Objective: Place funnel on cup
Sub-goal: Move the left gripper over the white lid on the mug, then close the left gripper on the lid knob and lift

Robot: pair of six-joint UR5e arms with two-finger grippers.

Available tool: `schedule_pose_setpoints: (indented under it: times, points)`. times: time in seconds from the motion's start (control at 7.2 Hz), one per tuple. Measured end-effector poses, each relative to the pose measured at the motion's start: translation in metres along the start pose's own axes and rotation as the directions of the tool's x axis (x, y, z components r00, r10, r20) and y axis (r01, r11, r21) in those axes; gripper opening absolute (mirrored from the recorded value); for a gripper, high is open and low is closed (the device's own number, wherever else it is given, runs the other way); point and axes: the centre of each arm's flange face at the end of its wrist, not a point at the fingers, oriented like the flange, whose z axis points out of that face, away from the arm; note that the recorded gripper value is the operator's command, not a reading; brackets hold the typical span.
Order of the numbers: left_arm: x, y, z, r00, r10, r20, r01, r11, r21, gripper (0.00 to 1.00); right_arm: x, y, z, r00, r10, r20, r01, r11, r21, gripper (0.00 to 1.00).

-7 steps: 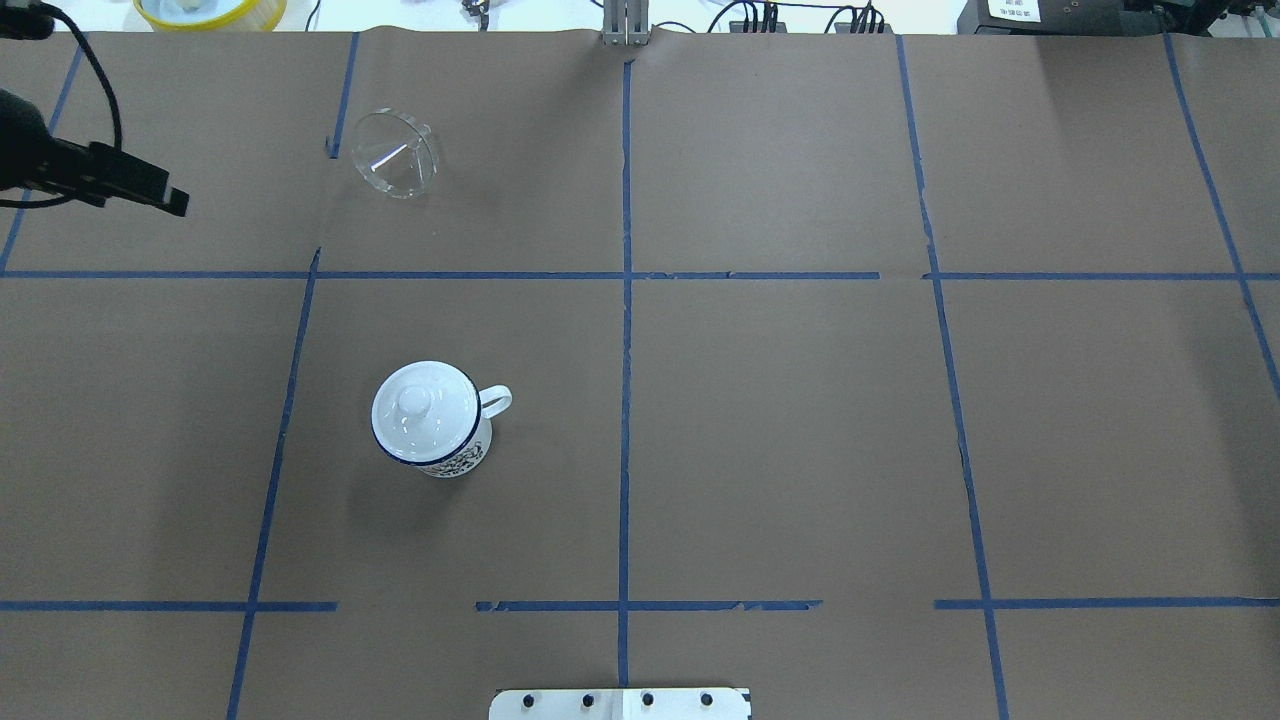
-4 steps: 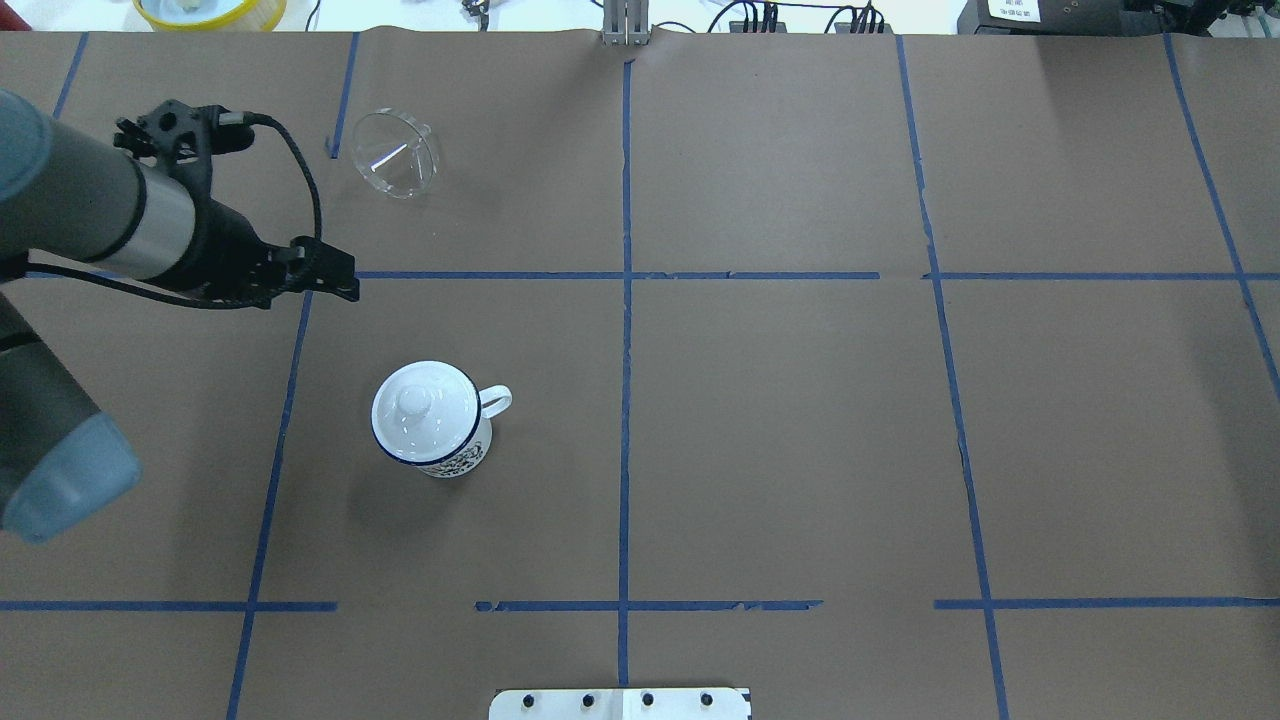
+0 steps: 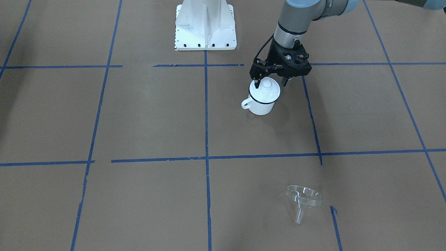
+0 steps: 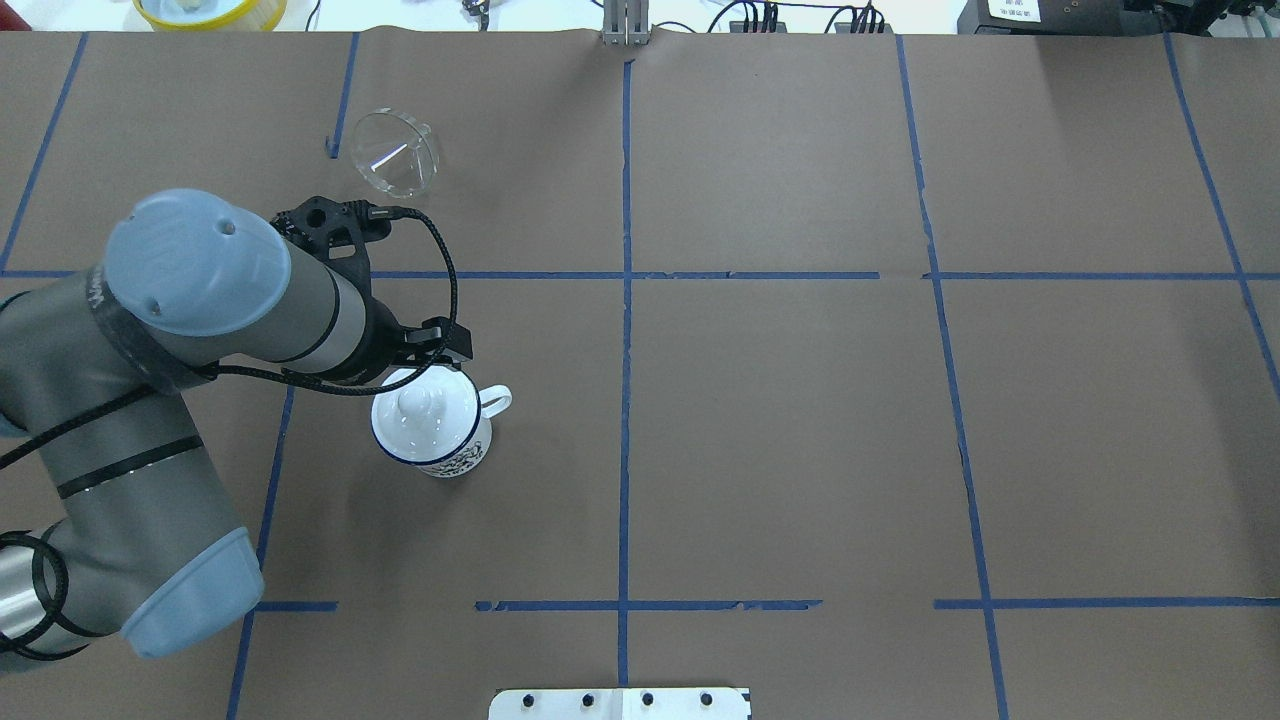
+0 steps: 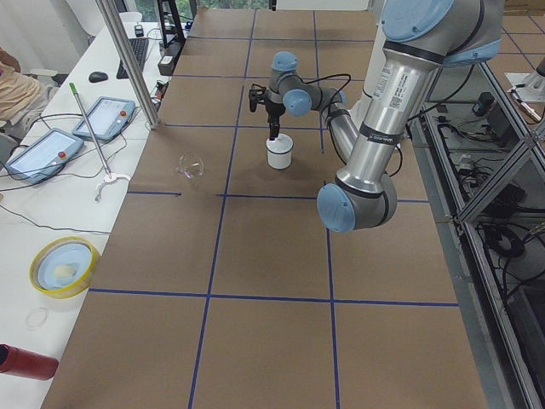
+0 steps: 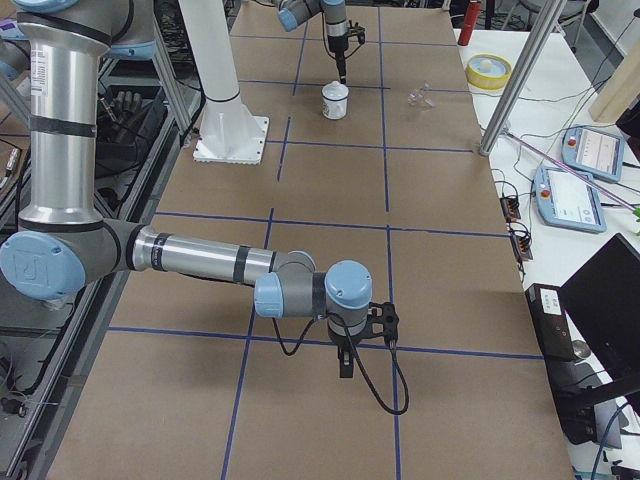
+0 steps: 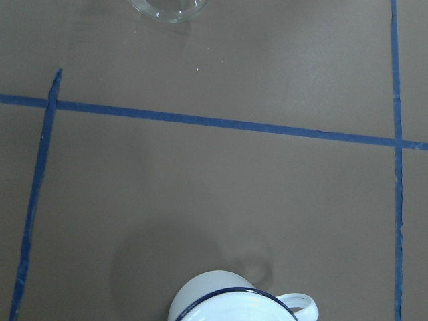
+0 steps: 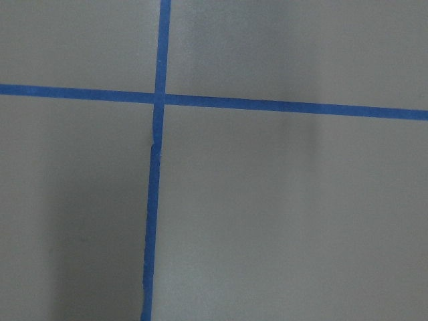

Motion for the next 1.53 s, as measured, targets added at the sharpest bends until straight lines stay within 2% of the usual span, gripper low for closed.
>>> schedule_pose_setpoints:
  times: [0.14,0.28,0.42,0.56,1.11,1.25,1.39,1.53]
  points:
    - [0.0027,0.0079,0.0054,1.000,0.003,0.009,-0.003,1.000,-0.009,1.00,0.0000,0.0000,0.0000,1.000,0.000,0.000,0.000,1.000,0.000,1.00]
    - [0.0036,0.0116,0.0081,1.000,0.003,0.016,-0.003,1.000,-0.015,0.89,0.0000,0.0000,0.0000,1.000,0.000,0.000,0.000,1.000,0.000,1.00]
    - [0.0037,0.0132,0.0095,1.000,0.004,0.020,-0.003,1.000,-0.017,0.66,0.0000,0.0000,0.0000,1.000,0.000,0.000,0.000,1.000,0.000,1.00]
    - [0.0035,0.0137,0.0100,1.000,0.003,0.022,-0.003,1.000,-0.018,0.59,0.0000,0.0000,0.0000,1.000,0.000,0.000,0.000,1.000,0.000,1.00]
    - [0.0022,0.0143,0.0112,0.999,0.000,0.043,0.001,1.000,-0.023,0.57,0.0000,0.0000,0.0000,1.000,0.000,0.000,0.000,1.000,0.000,1.00]
    - [0.0027,0.0149,0.0110,0.999,0.001,0.042,0.000,1.000,-0.024,0.43,0.0000,0.0000,0.0000,1.000,0.000,0.000,0.000,1.000,0.000,1.00]
    - [0.0030,0.0153,0.0109,0.999,0.001,0.042,0.000,1.000,-0.025,0.10,0.0000,0.0000,0.0000,1.000,0.000,0.000,0.000,1.000,0.000,1.00]
    - [0.0029,0.0154,0.0109,0.999,0.002,0.042,-0.001,1.000,-0.026,0.00,0.0000,0.0000,0.0000,1.000,0.000,0.000,0.000,1.000,0.000,1.00]
